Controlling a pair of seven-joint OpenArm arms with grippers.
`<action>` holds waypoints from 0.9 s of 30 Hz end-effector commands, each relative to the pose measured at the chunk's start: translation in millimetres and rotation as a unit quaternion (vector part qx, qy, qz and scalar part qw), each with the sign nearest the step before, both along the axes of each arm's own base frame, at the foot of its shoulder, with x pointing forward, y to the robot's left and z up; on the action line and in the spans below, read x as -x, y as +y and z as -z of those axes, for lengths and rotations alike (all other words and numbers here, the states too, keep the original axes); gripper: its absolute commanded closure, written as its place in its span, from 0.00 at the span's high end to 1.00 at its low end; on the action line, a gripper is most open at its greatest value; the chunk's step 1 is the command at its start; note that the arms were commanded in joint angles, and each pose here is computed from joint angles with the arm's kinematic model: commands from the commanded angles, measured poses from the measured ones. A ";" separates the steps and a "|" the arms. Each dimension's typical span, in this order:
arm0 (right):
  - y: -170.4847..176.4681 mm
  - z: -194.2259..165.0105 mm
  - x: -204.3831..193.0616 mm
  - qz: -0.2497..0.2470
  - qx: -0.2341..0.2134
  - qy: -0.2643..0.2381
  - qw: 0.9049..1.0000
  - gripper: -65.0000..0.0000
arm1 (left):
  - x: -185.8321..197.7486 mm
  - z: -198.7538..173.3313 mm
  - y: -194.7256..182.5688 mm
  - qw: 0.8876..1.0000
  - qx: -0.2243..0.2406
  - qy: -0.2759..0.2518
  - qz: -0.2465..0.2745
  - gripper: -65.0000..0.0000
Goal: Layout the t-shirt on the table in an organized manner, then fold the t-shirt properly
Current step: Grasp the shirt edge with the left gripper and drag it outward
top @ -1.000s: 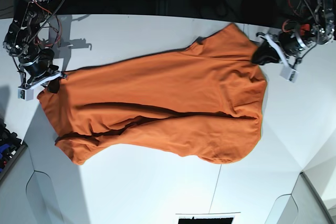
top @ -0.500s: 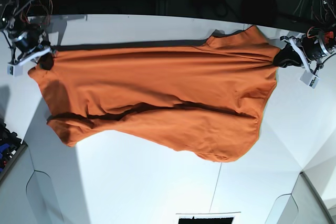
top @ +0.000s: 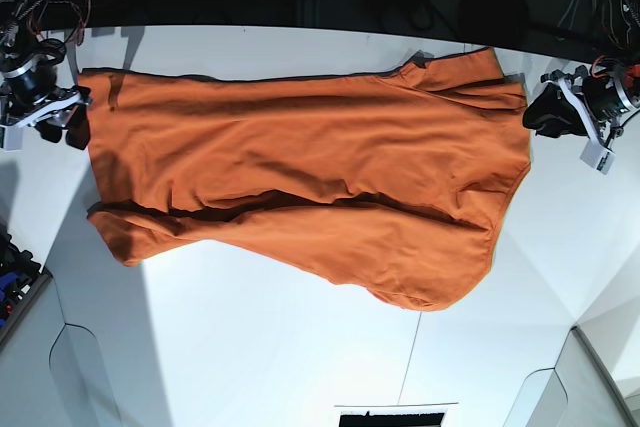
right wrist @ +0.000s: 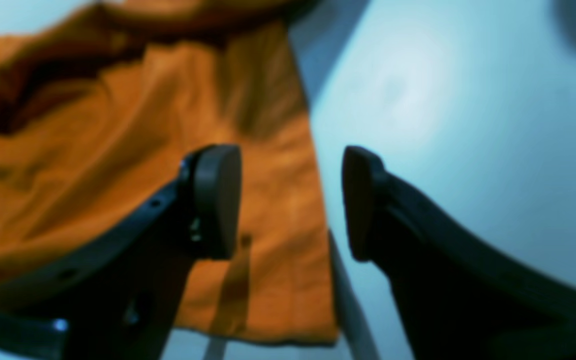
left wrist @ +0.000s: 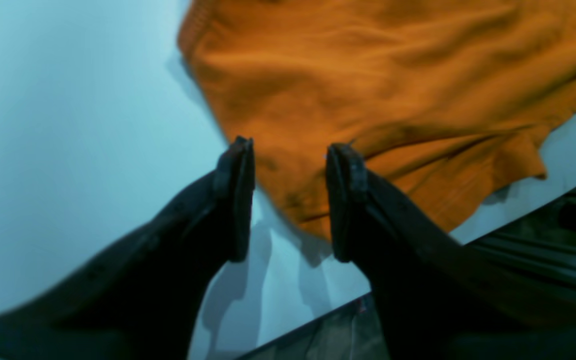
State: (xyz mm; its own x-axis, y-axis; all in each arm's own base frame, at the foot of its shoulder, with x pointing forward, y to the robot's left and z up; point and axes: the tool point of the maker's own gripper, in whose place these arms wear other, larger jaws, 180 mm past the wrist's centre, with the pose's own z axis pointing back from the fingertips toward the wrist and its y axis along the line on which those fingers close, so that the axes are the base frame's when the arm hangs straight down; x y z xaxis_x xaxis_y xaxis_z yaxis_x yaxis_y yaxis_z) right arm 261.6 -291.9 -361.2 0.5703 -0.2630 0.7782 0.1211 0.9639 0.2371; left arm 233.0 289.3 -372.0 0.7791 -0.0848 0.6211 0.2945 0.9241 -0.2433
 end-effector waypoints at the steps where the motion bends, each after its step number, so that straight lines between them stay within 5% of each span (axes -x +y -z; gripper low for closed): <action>1: -11.8 -21.1 -8.3 0.007 0.015 -0.037 0.999 0.49 | -10.3 -16.3 4.8 1.000 -0.002 -0.025 0.003 0.40; 9: -26.2 -56.1 -61.6 0.040 0.046 -0.100 0.993 0.49 | -27.4 -64.0 -42.4 0.993 0.020 -0.102 0.062 0.40; 17: -18.4 -17.3 -126.5 0.050 0.002 -0.053 0.997 0.49 | -5.8 -37.7 -138.5 0.983 0.077 -0.088 0.140 0.40; 20: -29.4 -4.7 -137.1 0.088 -0.017 -0.039 0.995 0.49 | 2.5 -23.5 -171.8 0.979 0.088 -0.084 0.163 0.40; 27: -17.3 23.1 -147.5 0.091 -0.064 -0.010 0.994 0.49 | 0.7 -20.1 -219.2 0.970 0.106 -0.098 0.196 0.40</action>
State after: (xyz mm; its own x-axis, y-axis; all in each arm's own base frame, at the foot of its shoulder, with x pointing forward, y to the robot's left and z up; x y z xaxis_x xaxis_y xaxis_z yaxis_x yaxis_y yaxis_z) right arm 395.8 -301.3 -404.8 0.5297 -0.4738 0.7035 0.3057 0.8803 0.3628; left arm 227.0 71.3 -362.7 0.6065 -0.2221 0.7634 0.6601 0.6759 -0.3278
